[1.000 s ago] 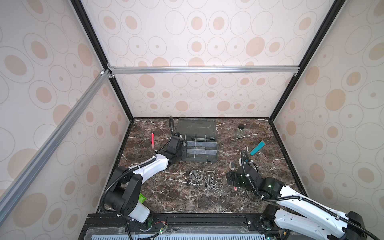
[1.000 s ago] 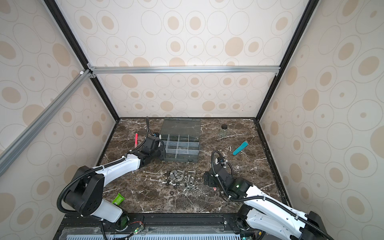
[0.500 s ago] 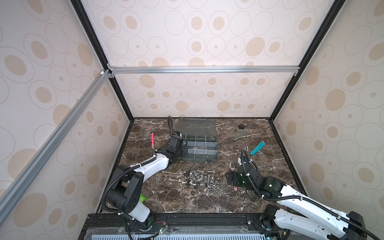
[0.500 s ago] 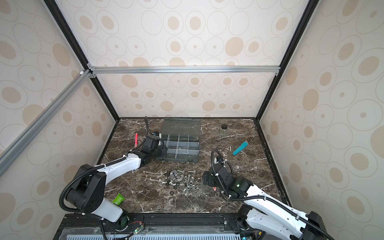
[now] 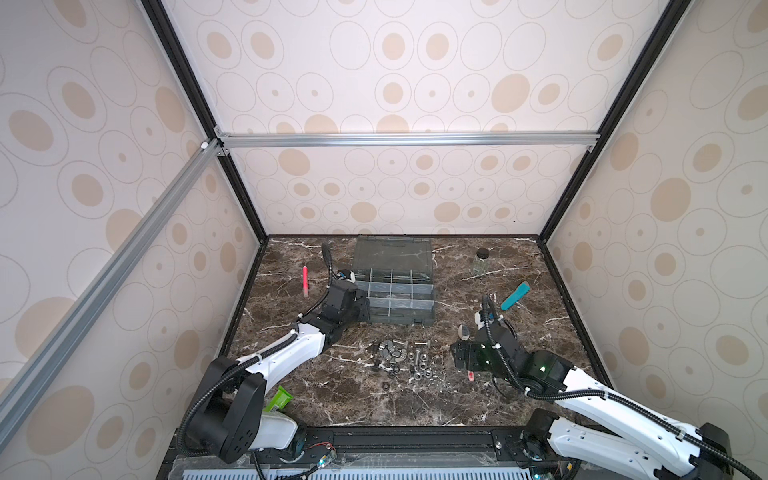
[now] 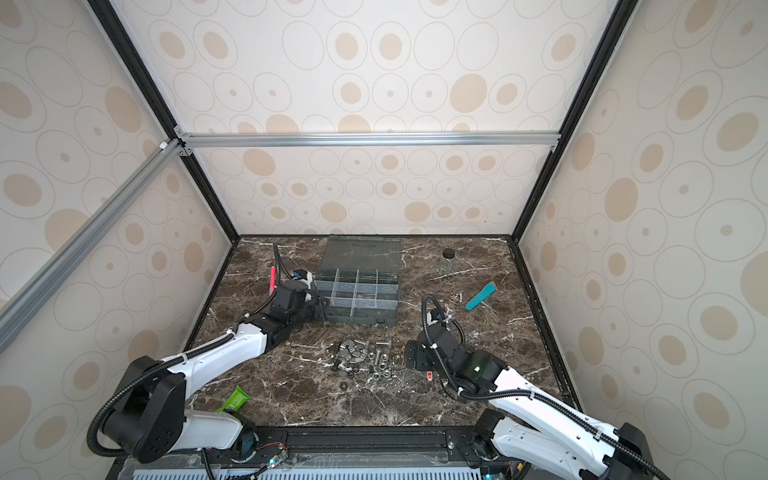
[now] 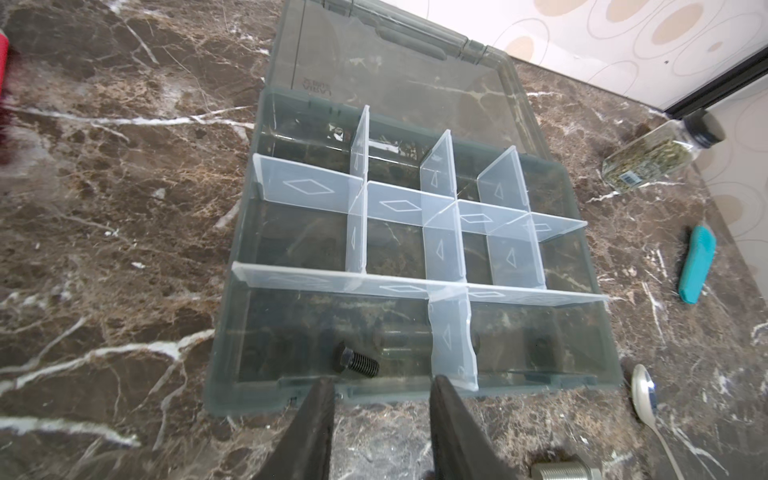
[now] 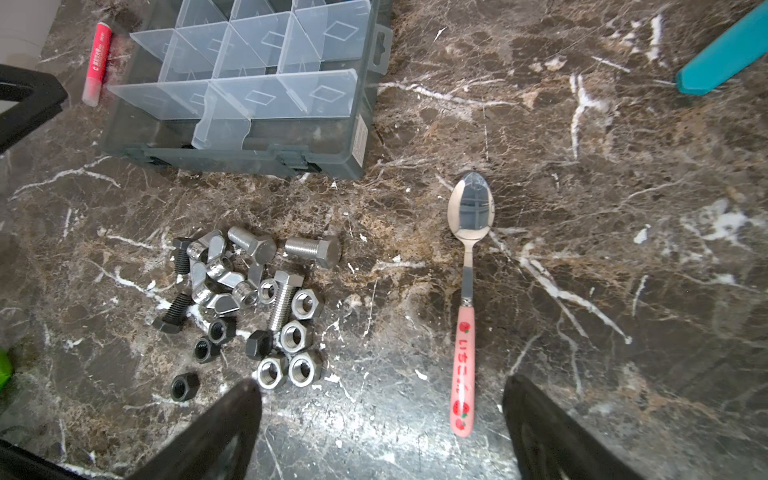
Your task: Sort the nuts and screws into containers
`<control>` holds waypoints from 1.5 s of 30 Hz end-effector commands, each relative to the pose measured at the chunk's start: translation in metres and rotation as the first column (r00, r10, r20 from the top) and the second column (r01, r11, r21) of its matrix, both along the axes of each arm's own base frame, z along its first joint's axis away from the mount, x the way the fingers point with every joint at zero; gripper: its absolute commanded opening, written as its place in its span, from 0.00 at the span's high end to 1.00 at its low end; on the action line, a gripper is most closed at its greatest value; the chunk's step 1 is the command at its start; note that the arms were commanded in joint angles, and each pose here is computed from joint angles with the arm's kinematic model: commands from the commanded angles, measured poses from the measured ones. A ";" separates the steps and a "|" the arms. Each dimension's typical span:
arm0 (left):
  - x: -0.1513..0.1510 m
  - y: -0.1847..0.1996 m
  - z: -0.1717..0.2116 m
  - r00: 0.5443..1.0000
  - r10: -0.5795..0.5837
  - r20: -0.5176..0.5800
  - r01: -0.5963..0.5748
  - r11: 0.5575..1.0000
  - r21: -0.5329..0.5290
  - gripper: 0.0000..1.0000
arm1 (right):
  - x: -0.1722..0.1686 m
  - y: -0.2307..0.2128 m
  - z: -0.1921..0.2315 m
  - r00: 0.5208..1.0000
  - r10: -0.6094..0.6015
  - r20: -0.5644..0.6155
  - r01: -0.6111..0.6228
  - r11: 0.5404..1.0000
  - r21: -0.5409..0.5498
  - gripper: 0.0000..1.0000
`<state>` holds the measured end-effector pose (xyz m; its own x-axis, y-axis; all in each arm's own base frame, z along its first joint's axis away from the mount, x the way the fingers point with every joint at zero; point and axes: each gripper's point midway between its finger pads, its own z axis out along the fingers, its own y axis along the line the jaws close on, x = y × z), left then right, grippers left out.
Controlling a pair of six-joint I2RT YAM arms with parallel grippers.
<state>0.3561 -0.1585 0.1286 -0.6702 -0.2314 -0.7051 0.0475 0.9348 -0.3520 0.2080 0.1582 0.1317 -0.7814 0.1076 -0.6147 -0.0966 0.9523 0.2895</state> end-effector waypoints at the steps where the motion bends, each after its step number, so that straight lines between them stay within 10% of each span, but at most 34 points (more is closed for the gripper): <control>1: -0.005 0.004 0.009 0.999 0.028 0.023 -0.027 0.999 -0.036 0.61 | -0.005 0.005 -0.011 1.000 -0.008 -0.028 0.010 0.999 0.052 0.06; 45: -0.106 -0.021 -0.074 0.976 -0.127 -0.177 0.128 0.992 -0.006 0.60 | -0.006 0.047 -0.048 0.976 0.128 -0.176 -0.123 0.992 0.041 0.07</control>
<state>0.2551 -0.1764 0.0591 -0.7938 -0.1288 -0.5944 0.1114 0.9300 -0.3502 0.2057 0.2044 0.0886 -0.8787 0.0124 -0.4772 -0.1688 0.9270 0.3349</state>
